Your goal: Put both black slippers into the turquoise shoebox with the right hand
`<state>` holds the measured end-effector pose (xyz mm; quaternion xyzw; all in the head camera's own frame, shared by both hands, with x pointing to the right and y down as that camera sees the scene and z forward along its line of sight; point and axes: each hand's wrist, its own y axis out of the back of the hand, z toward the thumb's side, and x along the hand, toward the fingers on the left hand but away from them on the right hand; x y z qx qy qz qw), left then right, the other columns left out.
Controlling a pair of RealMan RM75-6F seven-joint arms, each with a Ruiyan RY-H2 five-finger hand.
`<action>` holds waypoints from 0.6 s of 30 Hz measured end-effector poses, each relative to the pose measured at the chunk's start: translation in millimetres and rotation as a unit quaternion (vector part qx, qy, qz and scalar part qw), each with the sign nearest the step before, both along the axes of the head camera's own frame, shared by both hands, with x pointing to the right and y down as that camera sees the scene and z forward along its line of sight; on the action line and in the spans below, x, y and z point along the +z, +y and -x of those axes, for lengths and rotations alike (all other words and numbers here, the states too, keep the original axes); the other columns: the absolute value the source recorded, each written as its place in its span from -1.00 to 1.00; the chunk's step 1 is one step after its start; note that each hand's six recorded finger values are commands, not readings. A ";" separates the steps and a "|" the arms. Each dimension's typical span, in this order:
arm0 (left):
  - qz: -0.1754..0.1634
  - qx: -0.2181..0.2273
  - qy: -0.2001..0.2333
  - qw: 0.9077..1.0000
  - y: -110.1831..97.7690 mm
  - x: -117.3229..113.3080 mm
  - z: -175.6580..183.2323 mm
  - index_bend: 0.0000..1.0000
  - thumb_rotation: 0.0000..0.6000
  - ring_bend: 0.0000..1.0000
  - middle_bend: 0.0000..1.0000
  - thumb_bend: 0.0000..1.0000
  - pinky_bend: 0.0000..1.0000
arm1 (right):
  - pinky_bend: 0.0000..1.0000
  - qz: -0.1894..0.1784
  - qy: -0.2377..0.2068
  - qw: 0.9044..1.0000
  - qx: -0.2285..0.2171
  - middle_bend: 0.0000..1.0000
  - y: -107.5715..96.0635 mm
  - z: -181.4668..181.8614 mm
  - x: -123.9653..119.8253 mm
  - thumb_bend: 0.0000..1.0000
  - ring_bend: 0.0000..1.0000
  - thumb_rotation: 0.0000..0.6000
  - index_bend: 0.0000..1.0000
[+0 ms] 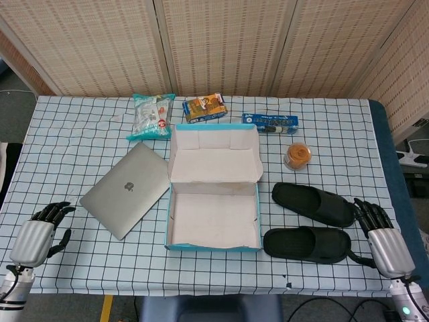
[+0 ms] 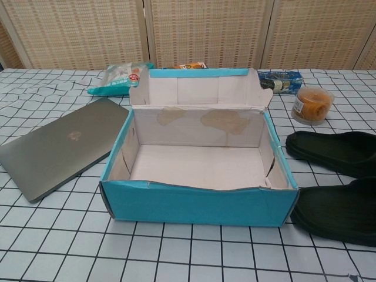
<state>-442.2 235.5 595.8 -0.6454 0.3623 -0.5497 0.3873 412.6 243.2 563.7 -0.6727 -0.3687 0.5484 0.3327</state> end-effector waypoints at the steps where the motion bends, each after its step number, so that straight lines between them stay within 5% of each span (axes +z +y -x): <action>1: 0.000 0.000 0.001 1.000 0.1 -0.5 -0.3 -0.48 1.00 -0.64 -0.61 -0.09 -0.26 | -0.82 0.005 0.000 1.000 -0.002 -0.90 1.9 0.7 1.1 -0.83 -1.00 1.00 -0.86; 18: -0.009 -0.013 -0.014 1.000 -1.4 -2.2 3.5 -0.48 1.00 -0.64 -0.59 -0.09 -0.26 | -0.82 0.148 -0.024 0.988 -0.027 -0.88 20.6 8.2 29.4 -0.89 -1.00 1.00 -0.91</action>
